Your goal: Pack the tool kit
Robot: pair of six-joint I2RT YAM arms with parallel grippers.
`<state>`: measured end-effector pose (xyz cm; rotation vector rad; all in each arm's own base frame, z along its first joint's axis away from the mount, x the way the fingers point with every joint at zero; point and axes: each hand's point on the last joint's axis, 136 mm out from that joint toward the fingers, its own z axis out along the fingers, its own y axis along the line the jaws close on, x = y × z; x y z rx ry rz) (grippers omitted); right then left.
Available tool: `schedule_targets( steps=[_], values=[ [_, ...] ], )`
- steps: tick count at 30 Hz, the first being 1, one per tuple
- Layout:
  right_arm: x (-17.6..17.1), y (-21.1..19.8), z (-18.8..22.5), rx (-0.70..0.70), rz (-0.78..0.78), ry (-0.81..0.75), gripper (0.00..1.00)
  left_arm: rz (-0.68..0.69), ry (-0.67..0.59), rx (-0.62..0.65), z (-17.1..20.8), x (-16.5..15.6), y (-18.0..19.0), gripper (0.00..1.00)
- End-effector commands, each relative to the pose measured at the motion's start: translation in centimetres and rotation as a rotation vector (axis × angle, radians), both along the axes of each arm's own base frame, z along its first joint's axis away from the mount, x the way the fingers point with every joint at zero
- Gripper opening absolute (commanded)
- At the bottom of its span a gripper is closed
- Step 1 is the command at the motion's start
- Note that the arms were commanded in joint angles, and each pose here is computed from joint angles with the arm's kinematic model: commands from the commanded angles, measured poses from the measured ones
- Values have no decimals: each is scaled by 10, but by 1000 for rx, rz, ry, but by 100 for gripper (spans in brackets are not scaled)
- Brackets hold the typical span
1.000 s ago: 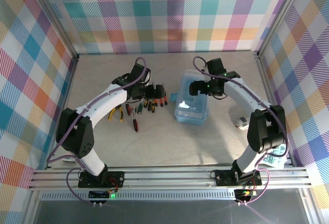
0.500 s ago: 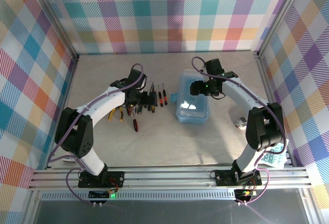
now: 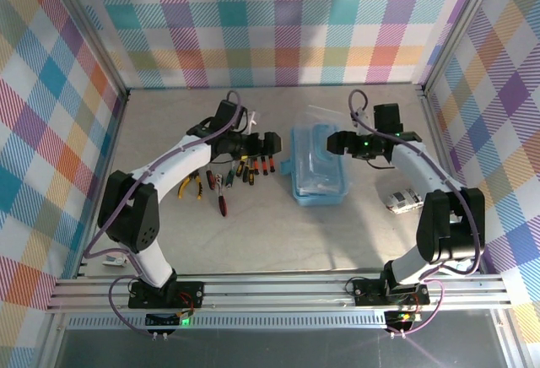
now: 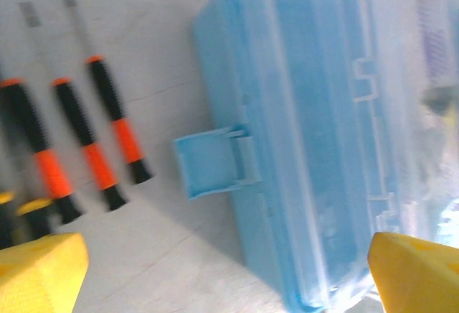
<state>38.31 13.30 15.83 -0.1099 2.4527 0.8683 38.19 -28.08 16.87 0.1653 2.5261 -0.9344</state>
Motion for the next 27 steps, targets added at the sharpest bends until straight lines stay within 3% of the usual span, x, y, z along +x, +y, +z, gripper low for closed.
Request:
schedule_targets(
  steps=[1,11,27],
  values=[
    [5,14,51,185,101,-159,66,-101,-56,-191,37,2,-50,100],
    [1,15,52,251,125,-150,66,-169,-73,-396,54,8,-100,100],
    [1,14,29,262,97,-63,65,-205,-112,-514,81,17,-126,100]
  ],
)
